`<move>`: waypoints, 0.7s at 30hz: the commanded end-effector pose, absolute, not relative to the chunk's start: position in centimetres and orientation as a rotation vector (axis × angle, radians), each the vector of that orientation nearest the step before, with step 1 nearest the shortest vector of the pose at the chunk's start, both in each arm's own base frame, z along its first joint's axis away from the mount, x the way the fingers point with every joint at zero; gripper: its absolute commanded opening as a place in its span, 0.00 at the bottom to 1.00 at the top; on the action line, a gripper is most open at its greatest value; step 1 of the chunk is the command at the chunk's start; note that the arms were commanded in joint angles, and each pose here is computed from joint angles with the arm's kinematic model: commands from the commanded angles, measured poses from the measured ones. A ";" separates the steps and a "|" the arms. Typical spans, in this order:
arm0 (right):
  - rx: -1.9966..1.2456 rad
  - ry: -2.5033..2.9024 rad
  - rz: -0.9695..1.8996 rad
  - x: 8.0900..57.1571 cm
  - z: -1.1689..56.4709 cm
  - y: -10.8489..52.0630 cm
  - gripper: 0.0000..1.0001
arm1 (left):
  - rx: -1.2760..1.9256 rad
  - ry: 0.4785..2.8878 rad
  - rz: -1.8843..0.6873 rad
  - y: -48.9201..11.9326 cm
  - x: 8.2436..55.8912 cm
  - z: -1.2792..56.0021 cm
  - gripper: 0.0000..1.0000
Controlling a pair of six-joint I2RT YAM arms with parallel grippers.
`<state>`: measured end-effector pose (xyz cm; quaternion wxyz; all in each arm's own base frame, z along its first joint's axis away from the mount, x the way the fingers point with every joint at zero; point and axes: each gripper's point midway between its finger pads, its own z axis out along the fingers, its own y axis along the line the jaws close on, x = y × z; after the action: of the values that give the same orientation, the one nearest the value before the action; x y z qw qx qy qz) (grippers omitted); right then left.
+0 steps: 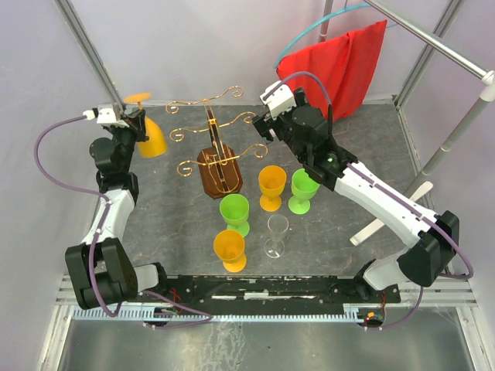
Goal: Place the wine glass upside down on the wine glass rack
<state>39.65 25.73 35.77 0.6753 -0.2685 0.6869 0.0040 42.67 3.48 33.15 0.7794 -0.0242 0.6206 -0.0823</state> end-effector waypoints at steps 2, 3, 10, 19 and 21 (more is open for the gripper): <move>-0.564 1.492 0.034 39.2 38.1 25.0 1.00 | 0.129 1.246 -0.319 0.0 42.4 34.3 0.03; -0.563 1.495 0.035 39.3 38.1 25.0 1.00 | 0.142 1.255 -0.351 -0.5 42.5 33.9 0.03; -0.561 1.497 0.049 39.3 37.7 25.1 1.00 | 0.213 1.264 -0.451 -2.3 42.5 31.7 0.03; -0.587 1.498 0.066 39.5 36.6 25.9 1.00 | 0.195 1.203 -0.464 -2.4 41.6 28.9 0.03; -0.591 1.495 0.075 39.6 36.5 26.1 1.00 | 0.203 1.186 -0.494 -2.8 41.6 28.5 0.03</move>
<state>39.67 25.90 34.36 0.6669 -0.2796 0.6906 0.0118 42.20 -1.91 26.11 0.7611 0.0748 0.6097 -0.2083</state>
